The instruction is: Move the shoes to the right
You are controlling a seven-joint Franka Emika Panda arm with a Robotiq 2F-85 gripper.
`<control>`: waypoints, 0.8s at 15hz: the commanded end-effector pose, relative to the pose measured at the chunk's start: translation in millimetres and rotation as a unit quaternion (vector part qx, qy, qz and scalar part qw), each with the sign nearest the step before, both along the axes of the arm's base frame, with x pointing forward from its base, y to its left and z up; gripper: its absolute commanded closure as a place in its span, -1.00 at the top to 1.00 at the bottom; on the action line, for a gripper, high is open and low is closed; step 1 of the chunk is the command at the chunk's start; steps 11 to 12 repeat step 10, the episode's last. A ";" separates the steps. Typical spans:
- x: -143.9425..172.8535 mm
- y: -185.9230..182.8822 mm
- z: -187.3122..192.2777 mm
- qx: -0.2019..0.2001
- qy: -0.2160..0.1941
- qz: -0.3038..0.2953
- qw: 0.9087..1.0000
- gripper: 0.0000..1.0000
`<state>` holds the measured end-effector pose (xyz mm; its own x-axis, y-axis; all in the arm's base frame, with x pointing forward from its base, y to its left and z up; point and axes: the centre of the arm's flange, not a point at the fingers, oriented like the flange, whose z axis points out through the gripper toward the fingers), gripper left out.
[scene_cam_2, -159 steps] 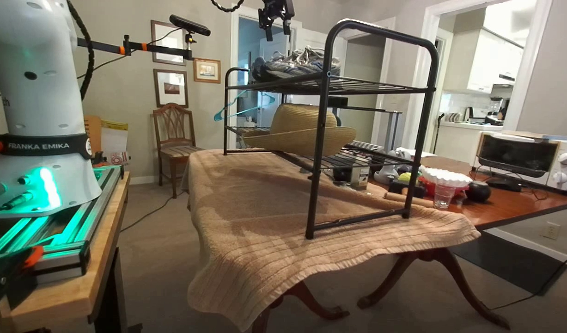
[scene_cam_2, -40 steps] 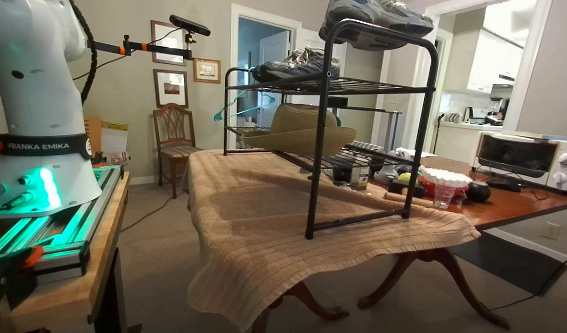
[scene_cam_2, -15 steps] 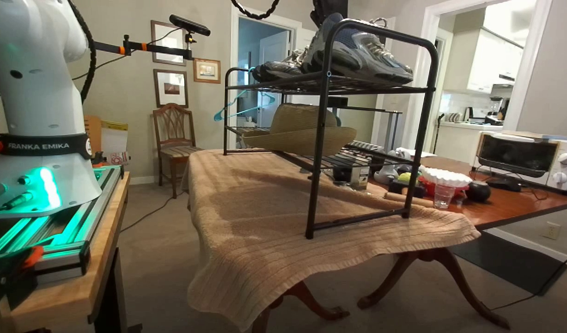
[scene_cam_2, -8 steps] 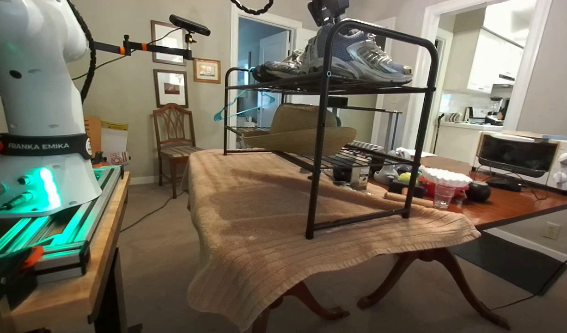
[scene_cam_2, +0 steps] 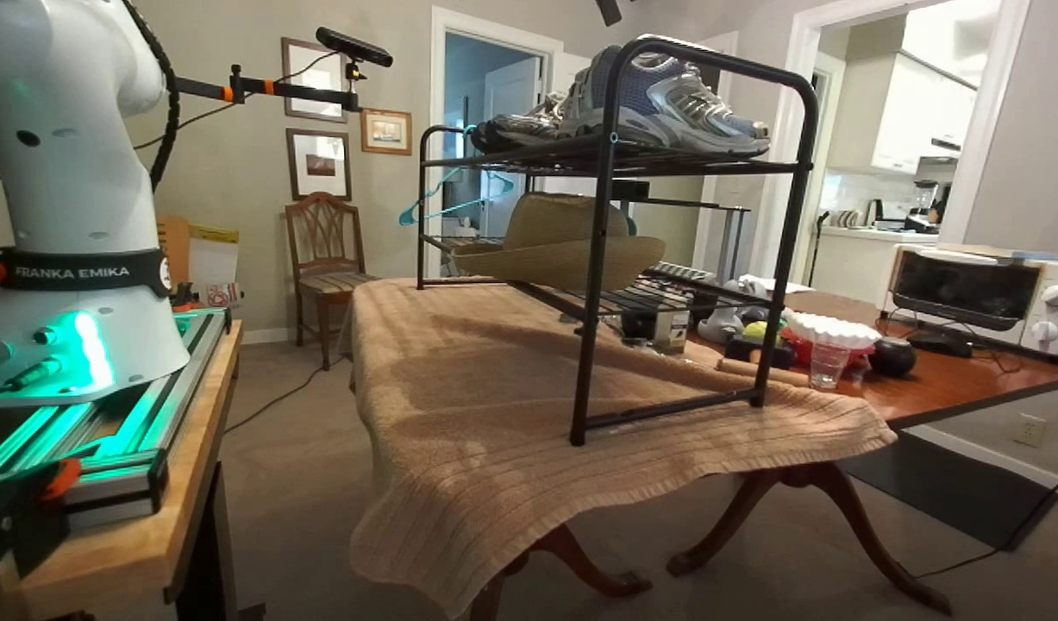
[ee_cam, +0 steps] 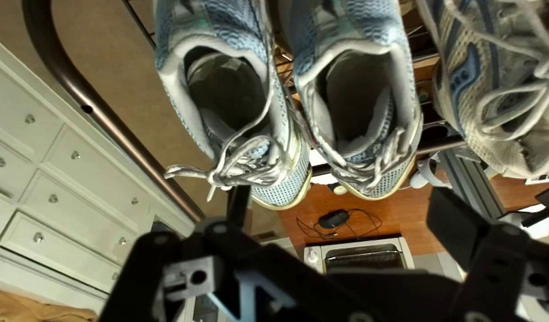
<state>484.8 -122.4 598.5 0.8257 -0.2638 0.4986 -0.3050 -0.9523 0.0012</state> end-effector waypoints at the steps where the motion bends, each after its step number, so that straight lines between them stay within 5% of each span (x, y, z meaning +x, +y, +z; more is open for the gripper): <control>1: -3.0 13.6 24.4 0.006 0.029 -0.025 0.999 1.00; 7: -10.8 29.8 44.6 -0.032 0.040 -0.029 0.998 1.00; 12: -7.8 24.0 40.7 -0.022 0.029 -0.015 0.999 1.00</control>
